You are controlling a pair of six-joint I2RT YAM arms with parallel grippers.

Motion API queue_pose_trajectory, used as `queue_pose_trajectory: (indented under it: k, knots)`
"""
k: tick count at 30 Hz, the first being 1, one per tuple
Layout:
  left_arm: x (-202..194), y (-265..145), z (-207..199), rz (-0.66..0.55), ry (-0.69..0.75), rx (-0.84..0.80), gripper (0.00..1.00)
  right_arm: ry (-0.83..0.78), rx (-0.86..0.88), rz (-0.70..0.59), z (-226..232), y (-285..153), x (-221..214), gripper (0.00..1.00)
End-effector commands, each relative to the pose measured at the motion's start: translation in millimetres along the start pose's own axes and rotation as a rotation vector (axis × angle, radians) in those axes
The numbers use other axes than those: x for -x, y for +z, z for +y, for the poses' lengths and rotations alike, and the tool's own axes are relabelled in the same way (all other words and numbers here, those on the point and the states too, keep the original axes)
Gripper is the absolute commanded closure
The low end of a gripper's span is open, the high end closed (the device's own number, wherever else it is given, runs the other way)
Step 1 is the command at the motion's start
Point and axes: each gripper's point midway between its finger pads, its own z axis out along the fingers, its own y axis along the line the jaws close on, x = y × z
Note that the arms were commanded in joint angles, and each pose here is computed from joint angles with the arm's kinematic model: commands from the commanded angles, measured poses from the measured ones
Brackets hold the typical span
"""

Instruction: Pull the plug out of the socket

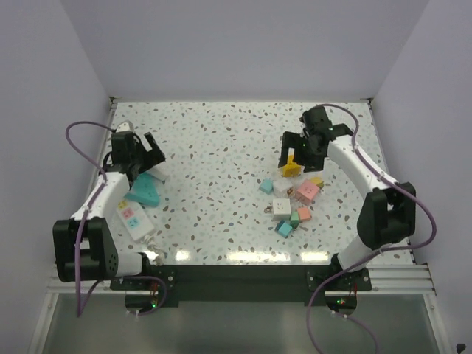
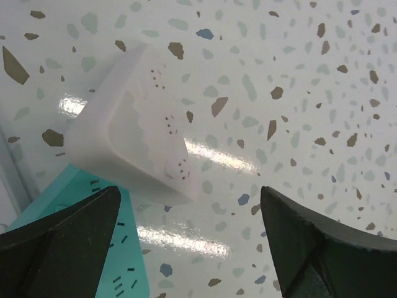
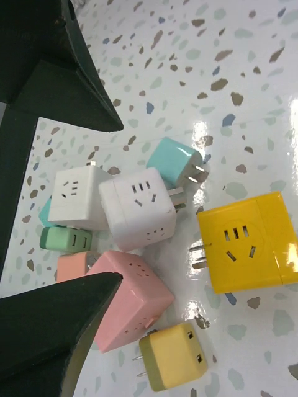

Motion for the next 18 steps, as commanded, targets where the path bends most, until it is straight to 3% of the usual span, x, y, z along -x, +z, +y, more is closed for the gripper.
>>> queue_pose_trajectory:
  k: [1, 5, 10, 18]
  knots:
    - [23, -30, -21, -0.044, 0.023, -0.095, 0.00, -0.033, 0.032, -0.164, 7, -50, 22, 0.01]
    - [30, -56, -43, -0.050, 0.025, -0.206, 0.00, -0.049, 0.079, -0.328, 14, -94, 32, 0.01]
    - [32, -97, -75, -0.079, 0.045, -0.400, 0.00, -0.072, 0.089, -0.421, 9, -128, 25, 0.01]
    - [20, -138, -81, -0.149, 0.077, -0.502, 0.00, -0.038, 0.159, -0.591, 0, -182, -11, 0.01]
